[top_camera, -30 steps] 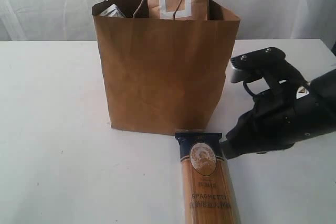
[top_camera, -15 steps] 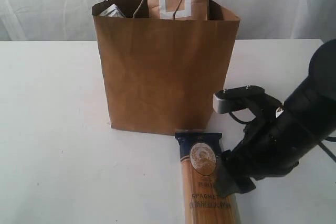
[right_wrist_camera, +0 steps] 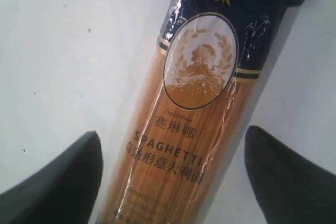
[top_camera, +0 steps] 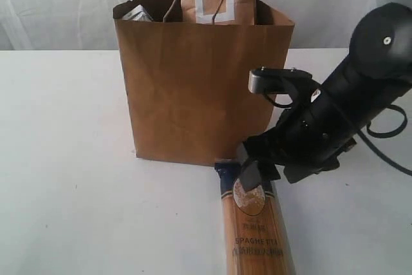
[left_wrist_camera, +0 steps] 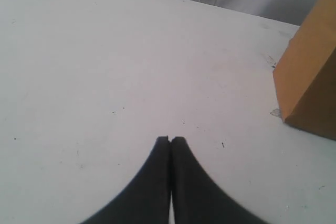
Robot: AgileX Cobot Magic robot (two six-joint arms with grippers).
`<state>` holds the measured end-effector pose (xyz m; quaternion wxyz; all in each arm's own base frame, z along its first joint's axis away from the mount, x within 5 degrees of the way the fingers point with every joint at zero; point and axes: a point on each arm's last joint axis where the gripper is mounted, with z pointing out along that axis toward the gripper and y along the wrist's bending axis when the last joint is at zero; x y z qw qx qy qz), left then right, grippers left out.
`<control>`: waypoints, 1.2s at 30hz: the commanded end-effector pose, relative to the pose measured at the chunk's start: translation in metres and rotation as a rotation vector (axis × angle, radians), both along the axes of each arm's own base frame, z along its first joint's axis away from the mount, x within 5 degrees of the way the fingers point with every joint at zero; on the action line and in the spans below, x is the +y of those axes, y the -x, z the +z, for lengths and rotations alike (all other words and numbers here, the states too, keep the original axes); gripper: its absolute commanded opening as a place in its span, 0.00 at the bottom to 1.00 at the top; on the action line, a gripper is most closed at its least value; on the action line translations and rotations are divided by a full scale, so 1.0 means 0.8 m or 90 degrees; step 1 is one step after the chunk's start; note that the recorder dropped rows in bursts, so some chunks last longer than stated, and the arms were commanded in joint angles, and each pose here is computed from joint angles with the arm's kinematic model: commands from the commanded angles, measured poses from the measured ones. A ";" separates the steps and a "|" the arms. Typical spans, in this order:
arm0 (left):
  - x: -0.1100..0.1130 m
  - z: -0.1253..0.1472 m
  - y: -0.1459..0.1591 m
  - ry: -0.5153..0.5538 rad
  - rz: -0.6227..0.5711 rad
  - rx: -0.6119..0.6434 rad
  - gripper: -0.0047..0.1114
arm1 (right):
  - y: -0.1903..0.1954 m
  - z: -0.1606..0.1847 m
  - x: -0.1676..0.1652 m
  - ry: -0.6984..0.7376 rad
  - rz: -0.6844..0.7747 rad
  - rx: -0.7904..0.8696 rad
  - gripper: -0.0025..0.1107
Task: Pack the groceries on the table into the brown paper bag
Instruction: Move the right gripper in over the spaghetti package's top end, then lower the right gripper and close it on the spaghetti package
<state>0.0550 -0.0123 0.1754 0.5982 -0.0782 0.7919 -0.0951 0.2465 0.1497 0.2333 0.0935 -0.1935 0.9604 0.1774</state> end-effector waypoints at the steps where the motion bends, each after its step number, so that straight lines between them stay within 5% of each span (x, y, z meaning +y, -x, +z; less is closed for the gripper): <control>1: -0.001 -0.001 0.000 0.013 0.002 0.000 0.04 | -0.006 -0.013 0.004 0.013 0.002 0.022 0.63; 27: -0.010 -0.001 0.003 0.013 -0.092 0.000 0.04 | -0.026 -0.036 0.010 0.017 0.008 -0.026 0.64; 36: -0.010 -0.001 0.003 0.013 -0.092 0.000 0.04 | -0.014 -0.039 0.007 0.034 0.032 0.042 0.85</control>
